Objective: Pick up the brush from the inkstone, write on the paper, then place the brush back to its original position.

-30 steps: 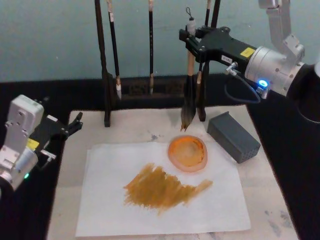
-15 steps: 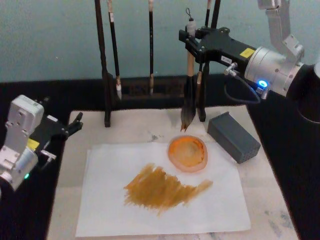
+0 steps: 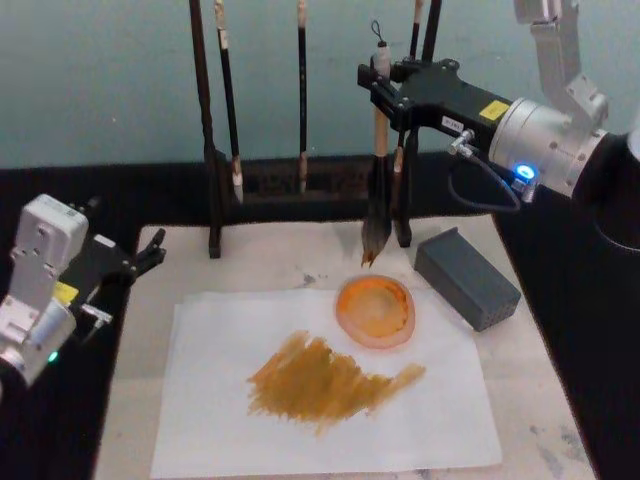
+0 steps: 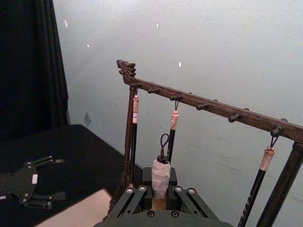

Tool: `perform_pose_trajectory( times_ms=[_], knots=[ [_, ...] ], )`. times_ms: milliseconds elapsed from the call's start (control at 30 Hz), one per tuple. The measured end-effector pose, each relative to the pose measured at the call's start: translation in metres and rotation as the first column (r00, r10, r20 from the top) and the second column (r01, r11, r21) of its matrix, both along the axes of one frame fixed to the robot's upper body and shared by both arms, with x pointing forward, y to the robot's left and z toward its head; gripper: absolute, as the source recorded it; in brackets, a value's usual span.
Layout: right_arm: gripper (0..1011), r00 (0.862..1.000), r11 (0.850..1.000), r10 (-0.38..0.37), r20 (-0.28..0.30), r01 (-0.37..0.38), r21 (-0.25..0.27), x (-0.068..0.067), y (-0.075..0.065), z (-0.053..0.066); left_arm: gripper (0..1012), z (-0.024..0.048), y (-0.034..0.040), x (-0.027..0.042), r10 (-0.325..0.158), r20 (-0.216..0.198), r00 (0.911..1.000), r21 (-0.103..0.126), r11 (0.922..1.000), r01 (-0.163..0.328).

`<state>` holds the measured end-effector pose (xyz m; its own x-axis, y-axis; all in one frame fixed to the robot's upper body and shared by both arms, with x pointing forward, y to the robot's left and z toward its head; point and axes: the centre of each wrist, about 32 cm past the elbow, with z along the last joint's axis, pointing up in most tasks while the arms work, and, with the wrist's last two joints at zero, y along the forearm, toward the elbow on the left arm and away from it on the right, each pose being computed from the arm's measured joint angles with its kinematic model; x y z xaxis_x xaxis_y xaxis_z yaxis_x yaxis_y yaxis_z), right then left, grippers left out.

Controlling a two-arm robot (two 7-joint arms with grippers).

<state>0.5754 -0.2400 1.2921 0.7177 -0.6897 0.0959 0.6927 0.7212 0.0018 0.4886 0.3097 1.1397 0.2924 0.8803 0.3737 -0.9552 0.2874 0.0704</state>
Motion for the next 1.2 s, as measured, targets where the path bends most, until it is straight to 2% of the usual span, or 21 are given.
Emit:
perform_pose_trajectory(
  times_ms=[200, 267, 367, 433, 467, 600, 800, 1200],
  knots=[
    [176, 1.000, 1.000, 0.011, 0.005, -0.011, 0.006, 0.000, 0.000, 0.000, 1009, 0.0000, 0.0000, 0.0000, 0.000, 0.000, 1.0000, 0.000, 1.0000, 0.000],
    [176, 0.999, 0.999, 0.043, 0.016, -0.044, 0.026, 0.000, 0.003, 0.001, 1010, 0.0000, 0.0000, 0.0000, 0.000, 0.000, 1.0000, 0.000, 1.0000, 0.000],
    [175, 0.992, 0.991, 0.119, 0.030, -0.120, 0.062, 0.001, 0.014, 0.003, 1010, 0.0000, 0.0000, 0.0000, 0.000, 0.000, 1.0000, 0.000, 1.0000, 0.000],
    [175, 0.991, 0.989, 0.132, 0.032, -0.134, 0.065, 0.002, 0.016, 0.004, 1010, 0.0000, 0.0000, 0.0000, 0.000, 0.000, 1.0000, 0.000, 1.0000, 0.000],
    [175, 0.982, 0.980, 0.183, 0.037, -0.185, 0.077, 0.002, 0.028, 0.004, 1010, 0.0000, 0.0000, 0.0000, 0.000, 0.000, 1.0000, 0.000, 1.0000, 0.000],
    [176, 0.971, 0.967, 0.237, 0.037, -0.239, 0.087, 0.000, 0.042, 0.002, 1009, 0.0001, 0.0000, 0.0000, 0.000, 0.000, 1.0000, 0.000, 1.0000, 0.000],
    [176, 0.957, 0.954, 0.288, 0.030, -0.289, 0.080, -0.012, 0.058, -0.010, 1010, 0.0001, 0.0000, 0.0000, 0.000, 0.000, 1.0000, 0.000, 1.0000, 0.000],
    [176, 0.948, 0.943, 0.318, -0.025, -0.313, 0.108, -0.029, 0.063, -0.037, 1010, 0.0000, 0.0000, 0.0000, 0.000, 0.000, 1.0000, 0.000, 1.0000, 0.000]
  ],
)
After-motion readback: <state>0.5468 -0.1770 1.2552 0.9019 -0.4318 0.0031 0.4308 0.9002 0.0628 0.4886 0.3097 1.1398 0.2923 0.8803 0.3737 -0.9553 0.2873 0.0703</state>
